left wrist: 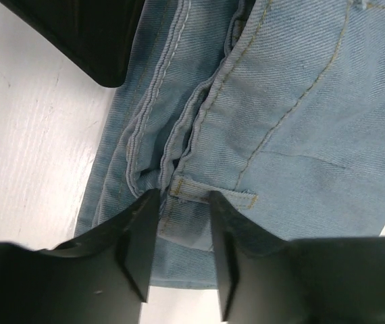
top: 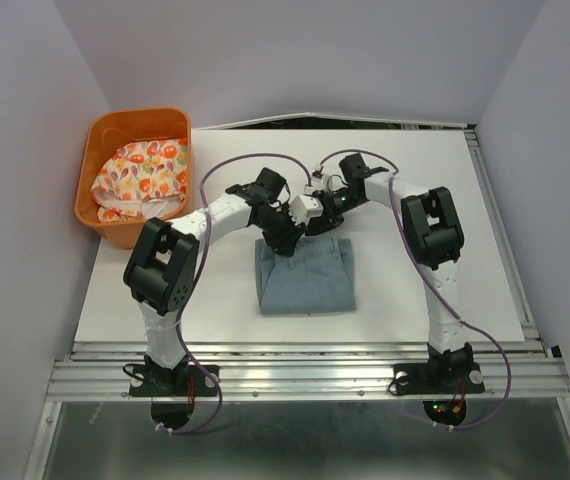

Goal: Fold and stack the skirts
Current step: Fold the skirt

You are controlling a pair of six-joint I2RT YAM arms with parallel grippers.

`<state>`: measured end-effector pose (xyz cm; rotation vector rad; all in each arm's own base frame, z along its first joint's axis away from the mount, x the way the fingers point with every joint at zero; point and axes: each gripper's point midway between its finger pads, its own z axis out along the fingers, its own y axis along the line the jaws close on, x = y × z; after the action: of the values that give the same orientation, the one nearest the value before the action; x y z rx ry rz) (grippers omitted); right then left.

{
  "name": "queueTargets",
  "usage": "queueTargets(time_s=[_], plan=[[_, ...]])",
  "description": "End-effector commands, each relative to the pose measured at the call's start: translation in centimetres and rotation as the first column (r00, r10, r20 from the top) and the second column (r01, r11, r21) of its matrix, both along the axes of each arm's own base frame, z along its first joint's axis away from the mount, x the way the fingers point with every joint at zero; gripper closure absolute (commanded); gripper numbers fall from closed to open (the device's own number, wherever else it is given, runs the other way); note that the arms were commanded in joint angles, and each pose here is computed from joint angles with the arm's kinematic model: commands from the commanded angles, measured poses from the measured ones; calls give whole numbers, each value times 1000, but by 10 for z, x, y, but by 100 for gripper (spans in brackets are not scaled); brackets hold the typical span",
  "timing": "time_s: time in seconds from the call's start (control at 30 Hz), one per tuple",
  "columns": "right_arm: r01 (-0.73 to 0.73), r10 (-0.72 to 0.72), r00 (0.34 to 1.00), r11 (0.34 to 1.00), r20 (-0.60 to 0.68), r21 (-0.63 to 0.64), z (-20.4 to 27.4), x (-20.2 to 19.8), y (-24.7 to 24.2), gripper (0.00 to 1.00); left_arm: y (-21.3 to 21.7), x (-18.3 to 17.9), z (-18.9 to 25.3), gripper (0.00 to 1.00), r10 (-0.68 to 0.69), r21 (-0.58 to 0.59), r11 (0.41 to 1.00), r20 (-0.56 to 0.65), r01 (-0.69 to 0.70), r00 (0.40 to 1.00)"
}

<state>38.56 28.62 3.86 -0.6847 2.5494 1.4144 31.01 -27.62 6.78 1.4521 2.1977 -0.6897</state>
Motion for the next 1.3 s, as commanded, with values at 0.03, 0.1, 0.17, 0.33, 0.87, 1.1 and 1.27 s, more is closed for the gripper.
queueTargets(time_s=[0.03,0.1,0.17,0.33,0.87,1.1,1.27], plan=[[-36,36,999,999,19,-33,-18,-9,4,56,8,-10,-5,60,-15,22,1000,-30,16,999],[-37,37,999,999,20,-33,-17,-10,4,56,9,-10,-4,60,-12,24,1000,-28,13,1000],[-40,40,999,999,22,-35,-18,-10,3,56,8,-9,-1,65,-16,18,1000,-21,16,1000],[-51,52,998,998,27,-39,-19,-14,6,56,-1,-15,24,93,-65,-44,997,-25,64,998],[-79,81,996,996,40,-48,-21,-19,11,56,-8,-10,52,100,-47,-87,995,-2,46,999],[-103,105,994,994,35,-48,-26,-28,12,57,0,37,75,100,148,-159,979,112,-130,983],[-104,106,994,993,34,-52,-29,-28,11,57,-1,63,71,100,291,-223,941,149,-255,945]])
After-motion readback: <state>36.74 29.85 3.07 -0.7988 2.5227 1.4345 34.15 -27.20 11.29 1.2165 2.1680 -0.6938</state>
